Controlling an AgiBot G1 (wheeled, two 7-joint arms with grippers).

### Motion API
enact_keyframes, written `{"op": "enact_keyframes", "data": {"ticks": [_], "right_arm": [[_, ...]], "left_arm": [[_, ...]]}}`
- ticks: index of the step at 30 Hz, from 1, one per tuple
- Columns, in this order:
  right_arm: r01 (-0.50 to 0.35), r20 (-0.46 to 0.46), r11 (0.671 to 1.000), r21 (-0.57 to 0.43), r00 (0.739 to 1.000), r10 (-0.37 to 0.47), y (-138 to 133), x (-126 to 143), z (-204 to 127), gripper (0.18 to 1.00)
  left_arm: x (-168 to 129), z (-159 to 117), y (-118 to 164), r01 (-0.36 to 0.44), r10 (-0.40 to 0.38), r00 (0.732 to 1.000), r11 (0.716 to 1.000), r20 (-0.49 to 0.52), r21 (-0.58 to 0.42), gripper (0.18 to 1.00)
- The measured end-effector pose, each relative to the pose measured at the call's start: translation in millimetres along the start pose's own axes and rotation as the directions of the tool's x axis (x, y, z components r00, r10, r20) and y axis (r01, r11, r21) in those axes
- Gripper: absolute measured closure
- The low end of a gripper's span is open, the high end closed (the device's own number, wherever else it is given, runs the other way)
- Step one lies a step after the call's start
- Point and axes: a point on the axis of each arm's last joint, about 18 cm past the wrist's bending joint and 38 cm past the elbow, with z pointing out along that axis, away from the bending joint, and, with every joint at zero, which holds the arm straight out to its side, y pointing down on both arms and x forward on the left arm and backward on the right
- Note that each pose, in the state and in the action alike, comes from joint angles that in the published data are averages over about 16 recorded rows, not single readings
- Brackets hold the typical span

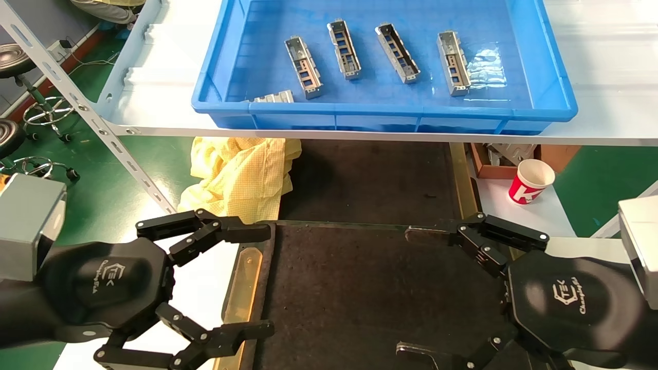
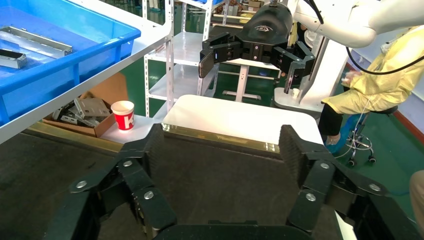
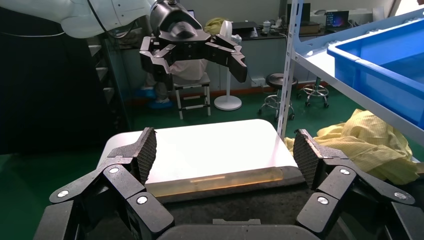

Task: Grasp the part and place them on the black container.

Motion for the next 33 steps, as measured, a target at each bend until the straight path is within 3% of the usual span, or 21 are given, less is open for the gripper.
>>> {"op": "enact_keyframes", "data": {"ticks": [11,23,33], "right_arm": [[0.0,0.0,1.0,0.0,1.0,0.0,0.0,0.0,0.0,0.178],[0.005,-0.007,1.0,-0.001,1.0,-0.005,-3.0,3.1,0.4,0.178],[0.055,-0.1,0.999,0.001,0.994,-0.054,-34.1,43.2,3.3,0.178]], "left_arm": [[0.0,0.0,0.0,0.0,0.0,1.0,1.0,0.0,0.0,0.454],[0.0,0.0,0.0,0.0,0.0,1.0,1.0,0.0,0.0,0.74],[-0.1,0.0,0.0,0.0,0.0,1.0,1.0,0.0,0.0,0.915]]}}
